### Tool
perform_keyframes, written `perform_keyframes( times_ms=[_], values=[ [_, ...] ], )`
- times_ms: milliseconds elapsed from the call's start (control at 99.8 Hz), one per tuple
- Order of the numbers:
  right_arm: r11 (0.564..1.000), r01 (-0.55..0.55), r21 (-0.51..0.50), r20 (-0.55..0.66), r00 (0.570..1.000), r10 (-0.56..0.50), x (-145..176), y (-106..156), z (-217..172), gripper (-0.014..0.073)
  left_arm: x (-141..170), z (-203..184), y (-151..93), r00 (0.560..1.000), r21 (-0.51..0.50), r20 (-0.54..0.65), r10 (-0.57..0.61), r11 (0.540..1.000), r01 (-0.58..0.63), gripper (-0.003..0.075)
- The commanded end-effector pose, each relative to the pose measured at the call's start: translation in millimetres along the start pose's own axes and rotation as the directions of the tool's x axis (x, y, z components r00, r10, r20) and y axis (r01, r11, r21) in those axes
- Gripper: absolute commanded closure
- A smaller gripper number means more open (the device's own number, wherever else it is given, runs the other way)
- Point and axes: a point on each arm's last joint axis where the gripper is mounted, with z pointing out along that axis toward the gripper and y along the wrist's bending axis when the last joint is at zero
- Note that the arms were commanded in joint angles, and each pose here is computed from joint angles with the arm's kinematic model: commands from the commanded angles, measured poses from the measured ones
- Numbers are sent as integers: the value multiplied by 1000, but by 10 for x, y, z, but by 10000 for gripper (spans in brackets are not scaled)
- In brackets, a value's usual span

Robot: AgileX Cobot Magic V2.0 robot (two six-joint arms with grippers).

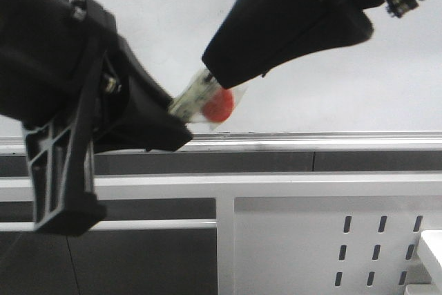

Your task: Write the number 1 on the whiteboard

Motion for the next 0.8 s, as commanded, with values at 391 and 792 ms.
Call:
perform_keyframes(
  times_ms=[391, 792],
  values=[
    [999, 1, 48, 88, 996, -5, -157, -51, -60, 615, -208, -88, 63, 993, -18, 119, -1, 1000, 3, 740],
    [999, -11, 47, 94, 996, 6, -163, -51, -60, 671, -211, -92, 64, 992, -18, 122, -4, 1000, 7, 569]
  ],
)
